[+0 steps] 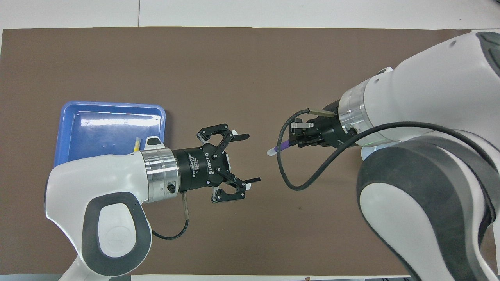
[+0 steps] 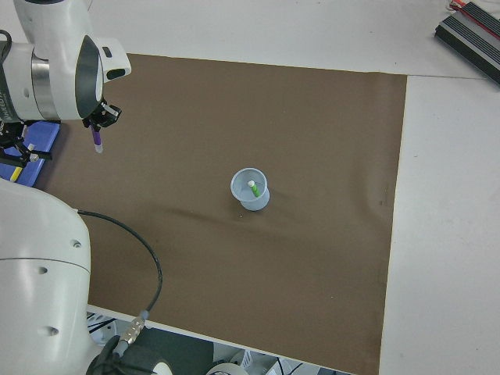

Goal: Transfer and insert pens with both arms
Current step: 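Open the left gripper and carry the purple pen toward the cup, then insert the purple pen into the cup while the left gripper grasps yellow pen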

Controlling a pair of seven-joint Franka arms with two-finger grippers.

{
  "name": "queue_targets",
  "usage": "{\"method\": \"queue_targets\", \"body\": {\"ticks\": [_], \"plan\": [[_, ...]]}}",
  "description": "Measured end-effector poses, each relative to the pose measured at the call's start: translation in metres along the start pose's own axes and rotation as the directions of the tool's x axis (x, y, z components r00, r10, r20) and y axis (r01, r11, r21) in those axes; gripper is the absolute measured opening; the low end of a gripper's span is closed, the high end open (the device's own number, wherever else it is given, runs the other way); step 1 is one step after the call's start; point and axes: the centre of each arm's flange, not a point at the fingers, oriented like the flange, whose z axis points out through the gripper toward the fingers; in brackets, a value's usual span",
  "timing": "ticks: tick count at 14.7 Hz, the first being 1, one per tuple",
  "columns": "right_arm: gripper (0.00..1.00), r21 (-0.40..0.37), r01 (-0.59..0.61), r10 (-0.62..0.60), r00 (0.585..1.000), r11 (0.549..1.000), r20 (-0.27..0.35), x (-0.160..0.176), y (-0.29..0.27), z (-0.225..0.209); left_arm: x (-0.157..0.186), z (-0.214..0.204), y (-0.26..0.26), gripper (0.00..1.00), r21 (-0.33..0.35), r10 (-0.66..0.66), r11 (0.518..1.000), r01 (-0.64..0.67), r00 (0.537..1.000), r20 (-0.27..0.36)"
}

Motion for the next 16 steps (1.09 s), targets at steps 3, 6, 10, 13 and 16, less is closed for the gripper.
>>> {"method": "queue_targets", "body": {"ticks": [3, 6, 10, 13, 16], "plan": [[0.19, -0.133, 0.034, -0.04, 0.998, 0.991, -0.047, 0.008, 0.037, -0.004, 0.019, -0.017, 0.018, 1.0, 0.018, 0.14, 0.99, -0.138, 0.98, -0.138], [0.19, -0.258, 0.088, -0.104, 0.993, 0.962, -0.05, 0.004, 0.064, 0.0, 0.05, -0.049, 0.043, 1.0, 0.128, 0.38, 0.925, -0.358, 0.892, -0.245], [0.19, -0.375, 0.163, -0.184, 0.983, 0.912, -0.021, -0.002, 0.096, 0.008, 0.1, -0.105, 0.075, 1.0, 0.317, 0.682, 0.731, -0.605, 0.674, -0.285], [0.19, -0.423, 0.2, -0.231, 0.973, 0.884, -0.022, -0.001, 0.124, 0.013, 0.134, -0.14, 0.091, 1.0, 0.448, 0.853, 0.521, -0.727, 0.465, -0.238], [0.19, -0.429, 0.216, -0.251, 0.968, 0.877, -0.026, 0.0, 0.151, 0.02, 0.175, -0.16, 0.104, 1.0, 0.584, 0.968, 0.248, -0.773, 0.228, -0.108]]}}
